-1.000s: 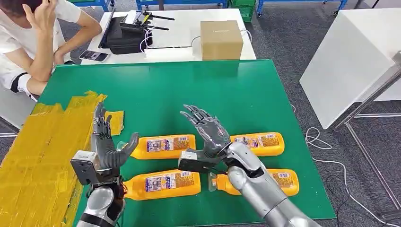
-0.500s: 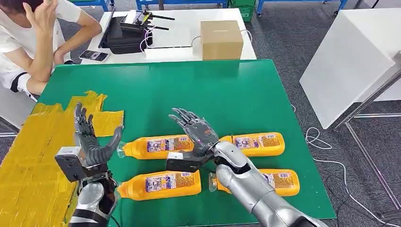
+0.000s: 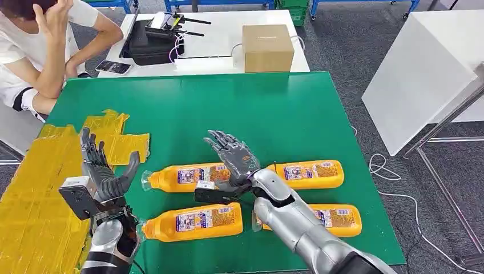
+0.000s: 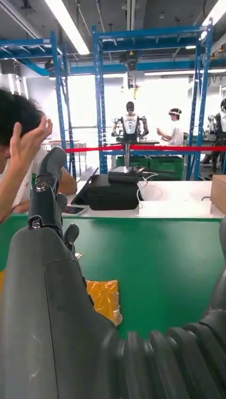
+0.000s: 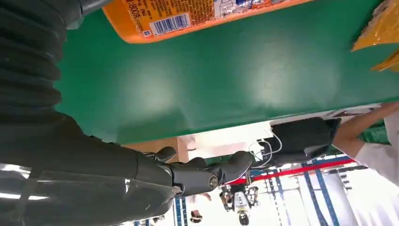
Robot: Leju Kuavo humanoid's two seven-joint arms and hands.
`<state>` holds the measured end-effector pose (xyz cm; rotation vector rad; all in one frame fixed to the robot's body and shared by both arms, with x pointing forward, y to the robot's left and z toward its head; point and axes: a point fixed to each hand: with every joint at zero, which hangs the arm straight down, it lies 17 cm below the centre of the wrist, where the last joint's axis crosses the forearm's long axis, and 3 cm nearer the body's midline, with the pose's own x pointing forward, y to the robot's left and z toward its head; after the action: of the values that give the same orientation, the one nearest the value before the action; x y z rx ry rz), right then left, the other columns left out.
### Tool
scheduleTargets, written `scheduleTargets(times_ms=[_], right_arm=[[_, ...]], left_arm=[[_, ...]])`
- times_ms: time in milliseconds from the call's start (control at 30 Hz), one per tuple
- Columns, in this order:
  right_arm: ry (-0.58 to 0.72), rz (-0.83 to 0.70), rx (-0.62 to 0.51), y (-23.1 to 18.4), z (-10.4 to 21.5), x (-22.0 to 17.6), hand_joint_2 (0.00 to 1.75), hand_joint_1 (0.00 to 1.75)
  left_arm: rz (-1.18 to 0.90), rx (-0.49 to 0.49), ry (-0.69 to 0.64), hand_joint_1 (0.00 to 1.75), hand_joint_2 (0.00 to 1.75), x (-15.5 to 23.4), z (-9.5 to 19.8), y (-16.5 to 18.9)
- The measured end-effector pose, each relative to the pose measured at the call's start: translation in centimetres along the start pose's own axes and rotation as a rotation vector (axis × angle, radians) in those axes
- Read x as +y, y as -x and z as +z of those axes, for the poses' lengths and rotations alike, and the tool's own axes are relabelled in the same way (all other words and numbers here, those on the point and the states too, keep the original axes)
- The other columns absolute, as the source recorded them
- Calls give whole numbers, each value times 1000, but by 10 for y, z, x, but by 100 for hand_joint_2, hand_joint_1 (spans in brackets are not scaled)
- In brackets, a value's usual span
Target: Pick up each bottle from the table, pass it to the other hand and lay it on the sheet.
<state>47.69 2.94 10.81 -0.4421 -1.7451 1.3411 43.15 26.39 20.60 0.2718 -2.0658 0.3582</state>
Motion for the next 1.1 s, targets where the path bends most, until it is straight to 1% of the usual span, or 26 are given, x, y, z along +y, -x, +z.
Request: scheduleTargets(times_ms=[133, 367, 433, 600, 733, 833, 900, 1100], right_arm=[[1, 46, 49, 14, -3, -1, 175, 0], [3, 216, 116, 37, -11, -9, 175, 0], [-16, 221, 125, 39, -12, -6, 175, 0], [-108, 124, 146, 42, -14, 6, 175, 0], [-199, -7, 158, 42, -11, 22, 175, 0], [-259, -94, 145, 35, -8, 33, 175, 0], [-274, -134, 138, 29, -9, 34, 175, 0], [-278, -164, 137, 25, -13, 32, 175, 0]], left_arm=[[5, -9, -6, 0, 175, 0, -2, -2], [27, -22, 1, 0, 175, -8, -11, -6], [33, -22, 1, 0, 175, -10, -12, -7], [43, -24, 4, 0, 175, -15, -15, -8], [50, -25, 3, 0, 175, -17, -15, -7], [56, -32, 10, 0, 175, -22, -17, -9], [62, -35, 14, 0, 175, -25, -18, -10], [65, -31, 16, 0, 175, -28, -20, -8]])
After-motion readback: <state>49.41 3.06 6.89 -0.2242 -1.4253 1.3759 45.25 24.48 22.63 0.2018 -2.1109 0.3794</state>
